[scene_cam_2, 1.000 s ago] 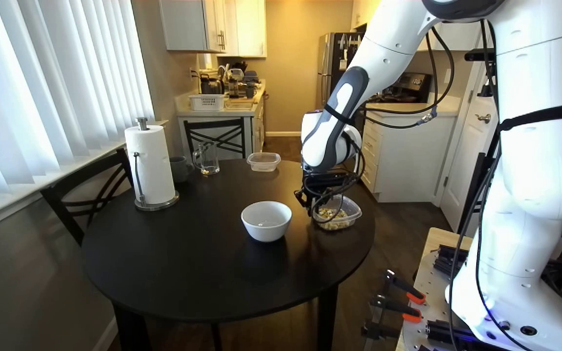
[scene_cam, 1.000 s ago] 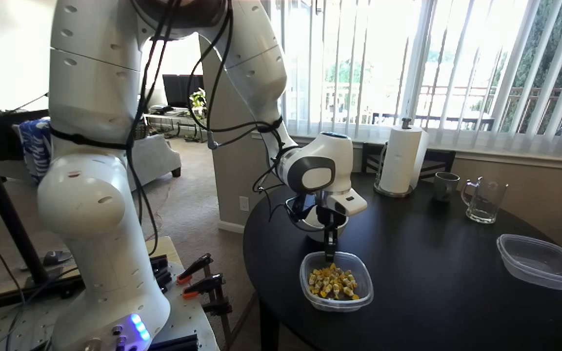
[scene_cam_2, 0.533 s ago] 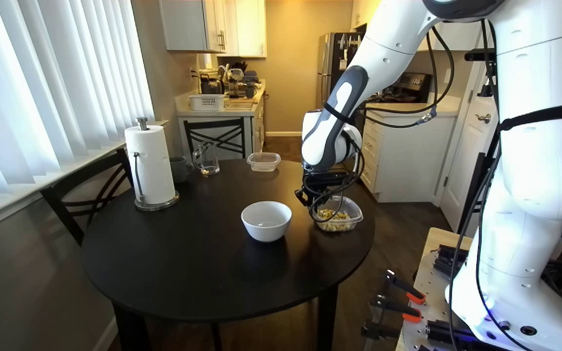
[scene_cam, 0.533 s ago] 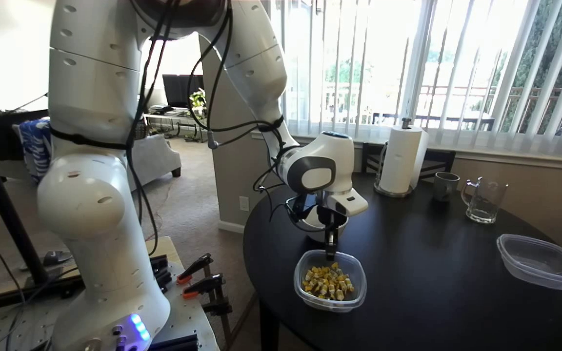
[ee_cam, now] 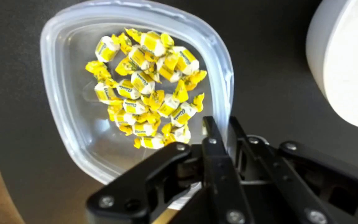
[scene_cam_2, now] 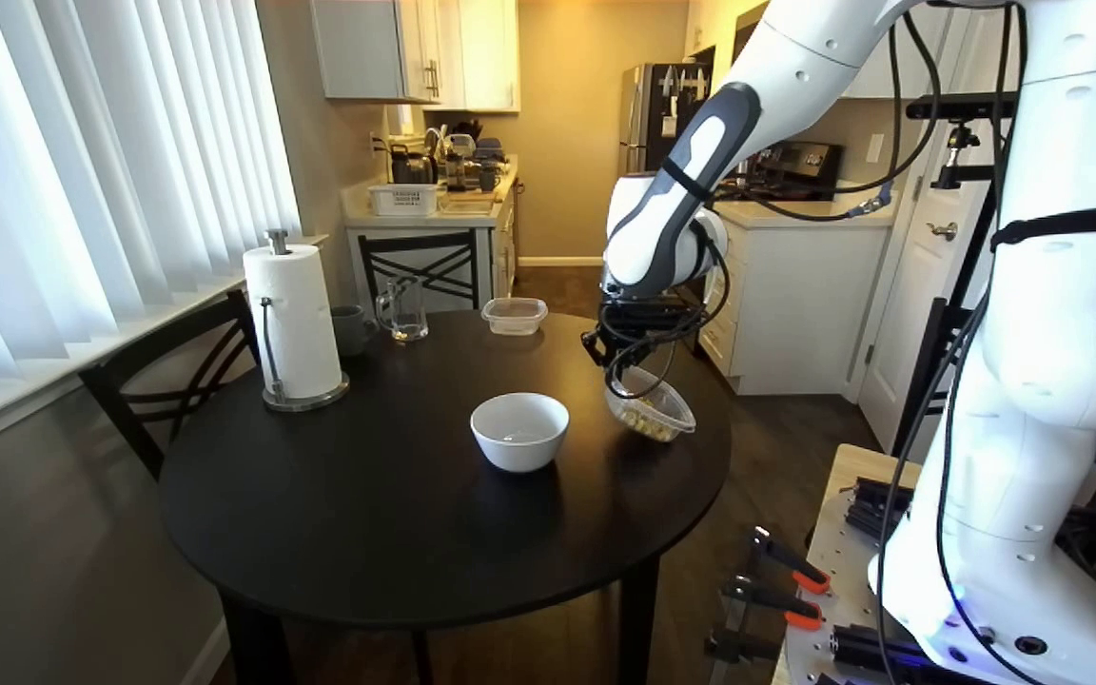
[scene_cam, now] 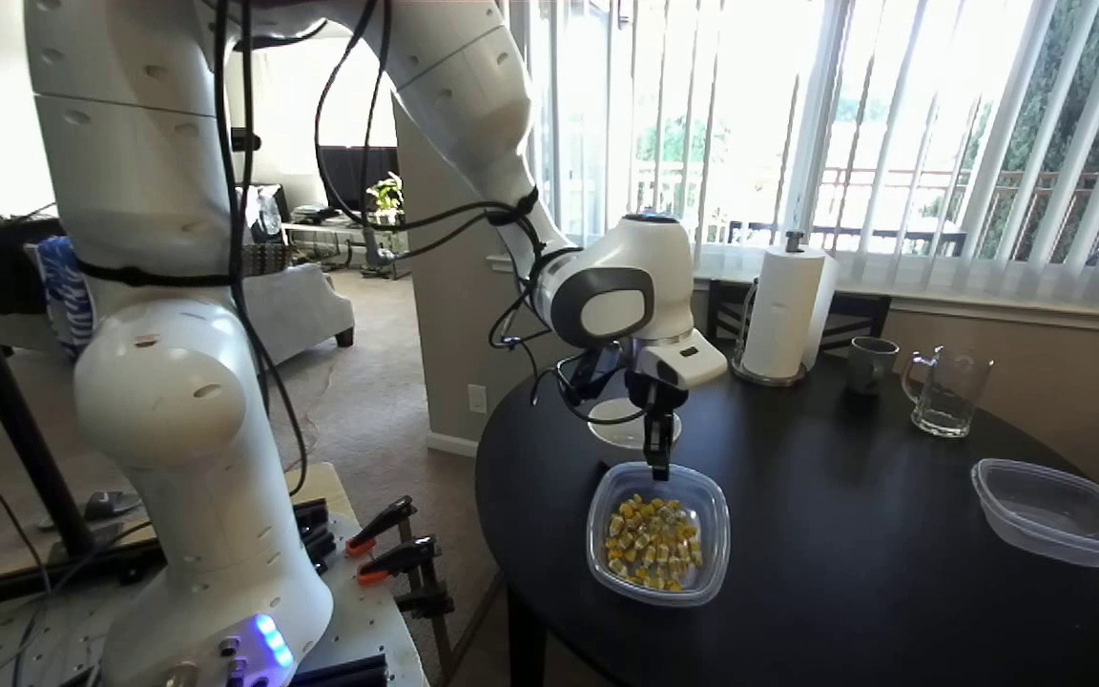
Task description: Pour the candy into the white bowl.
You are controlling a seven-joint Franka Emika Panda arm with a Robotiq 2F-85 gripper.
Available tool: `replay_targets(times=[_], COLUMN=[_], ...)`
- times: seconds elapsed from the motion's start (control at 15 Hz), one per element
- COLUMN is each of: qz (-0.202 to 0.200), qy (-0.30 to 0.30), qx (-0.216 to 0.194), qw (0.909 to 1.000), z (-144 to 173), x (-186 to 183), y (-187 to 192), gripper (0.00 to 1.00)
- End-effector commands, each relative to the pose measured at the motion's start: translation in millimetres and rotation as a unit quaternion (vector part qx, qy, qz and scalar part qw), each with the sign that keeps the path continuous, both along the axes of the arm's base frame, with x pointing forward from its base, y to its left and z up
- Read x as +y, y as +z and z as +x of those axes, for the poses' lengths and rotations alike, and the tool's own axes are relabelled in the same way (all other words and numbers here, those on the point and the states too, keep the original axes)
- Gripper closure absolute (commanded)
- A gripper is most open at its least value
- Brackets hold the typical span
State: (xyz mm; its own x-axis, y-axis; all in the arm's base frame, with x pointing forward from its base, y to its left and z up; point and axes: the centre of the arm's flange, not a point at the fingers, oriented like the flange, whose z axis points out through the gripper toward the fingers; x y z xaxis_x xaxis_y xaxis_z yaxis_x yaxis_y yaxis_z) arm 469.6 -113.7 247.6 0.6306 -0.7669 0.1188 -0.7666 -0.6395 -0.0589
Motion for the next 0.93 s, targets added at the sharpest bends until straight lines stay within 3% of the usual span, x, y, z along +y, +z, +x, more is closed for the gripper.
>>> replay_targets(times=[0.0,0.4,0.87], qz=[-0.050,-0.101,-0.077], qy=[-0.009,0.009,0.009], qx=[-0.016,-0.030,-0.051], qw=[0.9986,0.9944,0.9956], z=[-19.1,-13.5,-5.7], x=[23.6,76.2,121.8], y=[40.7,84.3,119.6], gripper=[0.97,0.97,0.97])
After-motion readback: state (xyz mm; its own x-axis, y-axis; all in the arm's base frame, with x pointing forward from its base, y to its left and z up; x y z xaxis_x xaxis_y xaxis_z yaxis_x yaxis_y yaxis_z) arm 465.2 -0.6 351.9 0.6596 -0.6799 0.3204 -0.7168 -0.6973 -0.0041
